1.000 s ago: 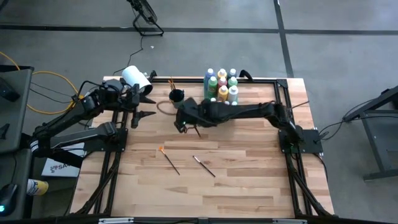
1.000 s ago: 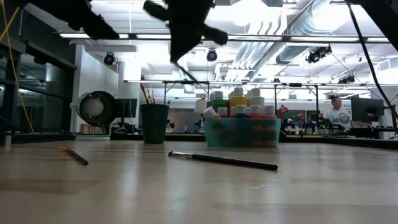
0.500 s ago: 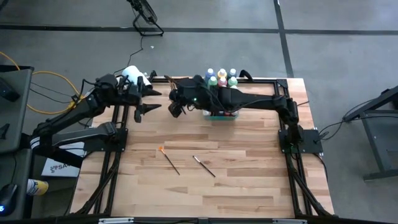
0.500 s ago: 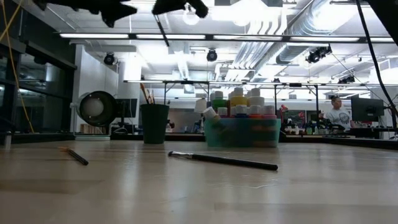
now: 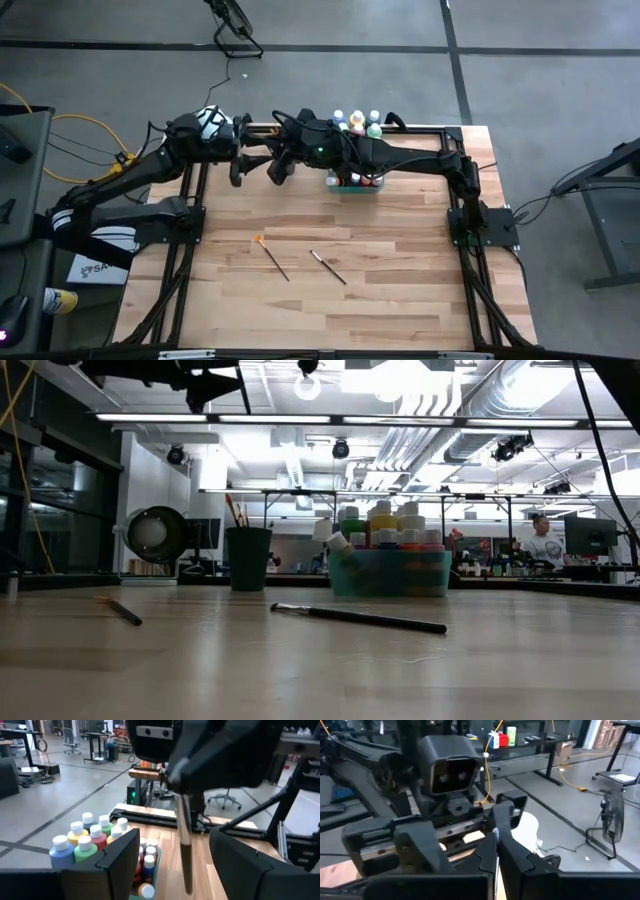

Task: Pick & Place Paint Supplies
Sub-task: Put the black silver paint brush into the black cup

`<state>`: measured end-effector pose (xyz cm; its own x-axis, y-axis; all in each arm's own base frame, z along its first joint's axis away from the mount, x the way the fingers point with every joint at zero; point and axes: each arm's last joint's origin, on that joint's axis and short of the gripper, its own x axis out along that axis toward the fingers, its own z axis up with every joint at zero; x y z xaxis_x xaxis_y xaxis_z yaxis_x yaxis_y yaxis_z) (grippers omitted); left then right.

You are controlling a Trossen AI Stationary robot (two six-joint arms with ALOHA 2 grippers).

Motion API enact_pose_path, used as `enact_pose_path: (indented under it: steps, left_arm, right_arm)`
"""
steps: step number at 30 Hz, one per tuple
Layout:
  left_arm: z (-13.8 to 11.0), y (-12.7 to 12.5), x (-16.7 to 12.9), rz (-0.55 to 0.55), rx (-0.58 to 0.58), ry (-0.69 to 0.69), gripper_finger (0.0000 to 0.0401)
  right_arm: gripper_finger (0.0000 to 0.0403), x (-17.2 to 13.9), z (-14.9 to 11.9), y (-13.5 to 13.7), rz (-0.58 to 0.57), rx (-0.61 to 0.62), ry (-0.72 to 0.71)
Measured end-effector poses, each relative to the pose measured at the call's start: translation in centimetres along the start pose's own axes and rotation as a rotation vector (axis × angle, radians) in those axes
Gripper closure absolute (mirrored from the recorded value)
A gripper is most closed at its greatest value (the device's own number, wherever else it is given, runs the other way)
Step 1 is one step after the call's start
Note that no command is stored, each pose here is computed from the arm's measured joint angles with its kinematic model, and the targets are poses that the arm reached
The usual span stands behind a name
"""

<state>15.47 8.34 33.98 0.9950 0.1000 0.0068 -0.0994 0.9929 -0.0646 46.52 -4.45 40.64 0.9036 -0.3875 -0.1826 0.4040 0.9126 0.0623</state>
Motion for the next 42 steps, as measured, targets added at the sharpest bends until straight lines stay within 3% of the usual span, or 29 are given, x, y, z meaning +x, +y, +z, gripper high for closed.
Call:
enact_pose_path:
  steps: [8,20,30,35,42]
  left_arm:
    - [0.3,0.3,0.7,-0.002,-0.045,-0.043,0.0185]
    - [0.2,0.4,0.7,0.013,-0.053,-0.039,0.0385]
    - [0.2,0.4,0.7,0.021,-0.022,-0.039,0.0391]
    - [-0.1,0.5,0.7,0.038,0.014,-0.008,0.0391]
    - [-1.8,1.2,1.1,0.18,0.082,0.146,0.0391]
  right_arm:
    - [0.0399,0.4,0.3,-1.2,0.0,-0.013,-0.012]
    - [0.0399,0.5,0.3,-1.6,0.016,-0.015,-0.009]
    - [0.0393,0.5,0.3,-1.6,0.005,-0.005,-0.007]
    - [0.0322,0.2,0.5,-2.5,0.033,0.127,0.024]
    - [0.0186,-3.6,3.4,-4.3,-0.068,0.177,0.011]
